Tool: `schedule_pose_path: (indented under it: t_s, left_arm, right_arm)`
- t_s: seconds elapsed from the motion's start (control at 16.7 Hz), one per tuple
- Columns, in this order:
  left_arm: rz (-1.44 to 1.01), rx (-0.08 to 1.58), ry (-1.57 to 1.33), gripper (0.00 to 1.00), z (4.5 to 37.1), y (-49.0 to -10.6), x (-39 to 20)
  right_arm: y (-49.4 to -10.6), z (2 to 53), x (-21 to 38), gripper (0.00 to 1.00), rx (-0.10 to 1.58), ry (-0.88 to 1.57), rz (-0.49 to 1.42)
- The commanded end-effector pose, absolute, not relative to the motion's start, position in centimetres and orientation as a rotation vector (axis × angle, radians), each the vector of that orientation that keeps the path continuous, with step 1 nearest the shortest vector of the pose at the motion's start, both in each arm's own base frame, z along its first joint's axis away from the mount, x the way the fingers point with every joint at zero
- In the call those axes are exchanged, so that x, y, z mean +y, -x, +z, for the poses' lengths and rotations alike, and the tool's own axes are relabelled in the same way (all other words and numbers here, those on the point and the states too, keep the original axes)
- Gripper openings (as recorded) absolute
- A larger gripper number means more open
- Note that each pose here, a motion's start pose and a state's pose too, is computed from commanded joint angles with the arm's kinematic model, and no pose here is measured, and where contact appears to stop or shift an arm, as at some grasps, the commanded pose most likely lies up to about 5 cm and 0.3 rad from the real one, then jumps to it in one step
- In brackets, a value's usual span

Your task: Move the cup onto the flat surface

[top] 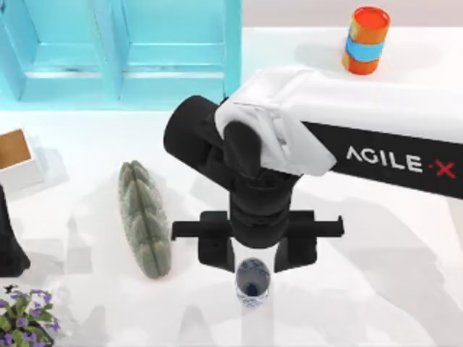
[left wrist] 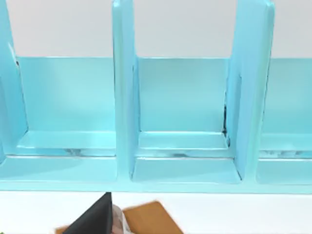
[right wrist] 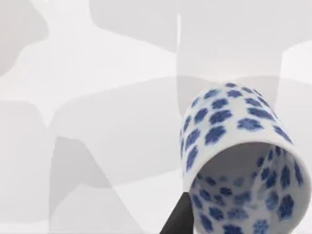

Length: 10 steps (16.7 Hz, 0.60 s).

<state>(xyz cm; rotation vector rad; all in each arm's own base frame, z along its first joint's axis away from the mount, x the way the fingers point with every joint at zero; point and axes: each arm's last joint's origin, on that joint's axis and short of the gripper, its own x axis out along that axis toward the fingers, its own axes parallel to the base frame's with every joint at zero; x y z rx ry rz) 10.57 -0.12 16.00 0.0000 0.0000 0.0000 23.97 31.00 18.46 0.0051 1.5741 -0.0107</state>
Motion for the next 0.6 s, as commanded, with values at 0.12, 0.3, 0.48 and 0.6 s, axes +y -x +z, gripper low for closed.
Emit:
schedule_pose_path:
  t_s: [0.12,0.3,0.48,0.6]
  left_arm:
    - [0.000,0.000,0.000,1.00,16.00,-10.57,-0.12]
    - [0.000,0.000,0.000,1.00,16.00,-10.57,-0.12]
    - [0.000,0.000,0.000,1.00,16.00,-10.57,-0.12]
    - [0.000,0.000,0.000,1.00,16.00,-10.57,-0.12]
  right_arm:
    - [-23.97,18.46,31.00,0.83,1.574,-0.005,-0.011]
    - [-23.97,18.46,31.00,1.00,1.574,-0.005,-0.011]
    - [-23.97,18.46,31.00,1.00,1.574,-0.005,-0.011]
    - [-23.97,18.46,31.00,1.00,1.574,-0.005,-0.011]
